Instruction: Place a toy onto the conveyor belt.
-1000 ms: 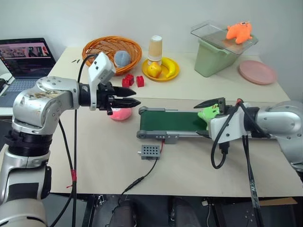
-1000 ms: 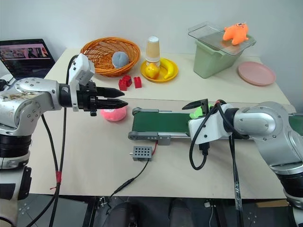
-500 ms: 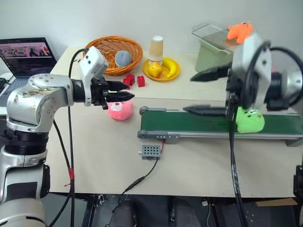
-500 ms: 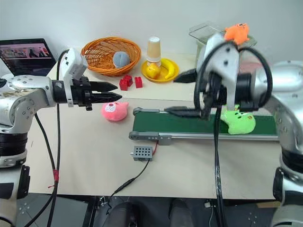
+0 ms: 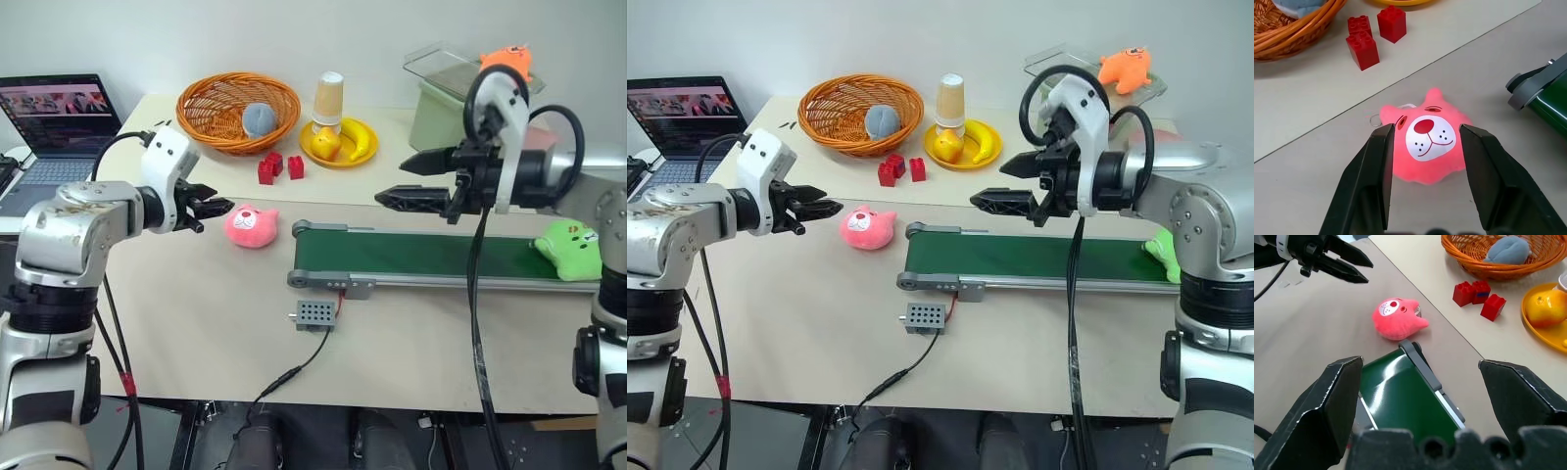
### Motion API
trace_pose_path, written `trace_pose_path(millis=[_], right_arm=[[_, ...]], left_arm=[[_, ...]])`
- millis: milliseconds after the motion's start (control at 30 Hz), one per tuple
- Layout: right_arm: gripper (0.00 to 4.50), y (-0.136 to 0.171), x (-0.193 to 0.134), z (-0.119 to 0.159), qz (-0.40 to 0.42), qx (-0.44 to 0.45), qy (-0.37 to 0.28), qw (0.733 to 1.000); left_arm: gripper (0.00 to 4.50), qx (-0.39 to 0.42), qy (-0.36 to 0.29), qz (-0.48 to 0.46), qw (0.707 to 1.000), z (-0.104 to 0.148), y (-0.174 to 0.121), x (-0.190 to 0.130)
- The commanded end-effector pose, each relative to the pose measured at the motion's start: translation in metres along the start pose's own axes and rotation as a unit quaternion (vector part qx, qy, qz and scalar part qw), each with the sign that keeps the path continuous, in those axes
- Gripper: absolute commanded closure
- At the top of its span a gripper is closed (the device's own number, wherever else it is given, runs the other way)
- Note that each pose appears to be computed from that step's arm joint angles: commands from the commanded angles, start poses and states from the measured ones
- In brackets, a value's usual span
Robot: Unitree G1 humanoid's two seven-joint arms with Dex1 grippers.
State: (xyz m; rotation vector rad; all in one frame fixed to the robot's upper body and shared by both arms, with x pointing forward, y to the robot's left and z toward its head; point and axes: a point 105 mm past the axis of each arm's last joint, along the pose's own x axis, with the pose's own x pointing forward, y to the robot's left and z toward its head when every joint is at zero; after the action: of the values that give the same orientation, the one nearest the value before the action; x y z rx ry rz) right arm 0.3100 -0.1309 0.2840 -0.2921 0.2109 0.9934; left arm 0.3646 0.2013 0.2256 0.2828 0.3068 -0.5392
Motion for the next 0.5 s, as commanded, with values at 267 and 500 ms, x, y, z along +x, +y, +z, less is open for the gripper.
trace_pose_path(millis=[267, 500], right_arm=[[0.05, -0.001, -0.022, 0.013, -0.035, -0.042, -0.018, 0.998], [0.05, -0.003, -0.035, 0.021, -0.068, -0.049, -0.026, 0.996]], left_arm=[[2.3, 0.01, -0.026, 0.04, 0.999, -0.002, -0.002, 0.024], [2.3, -0.006, -0.001, 0.036, 0.999, -0.014, 0.0, 0.054]])
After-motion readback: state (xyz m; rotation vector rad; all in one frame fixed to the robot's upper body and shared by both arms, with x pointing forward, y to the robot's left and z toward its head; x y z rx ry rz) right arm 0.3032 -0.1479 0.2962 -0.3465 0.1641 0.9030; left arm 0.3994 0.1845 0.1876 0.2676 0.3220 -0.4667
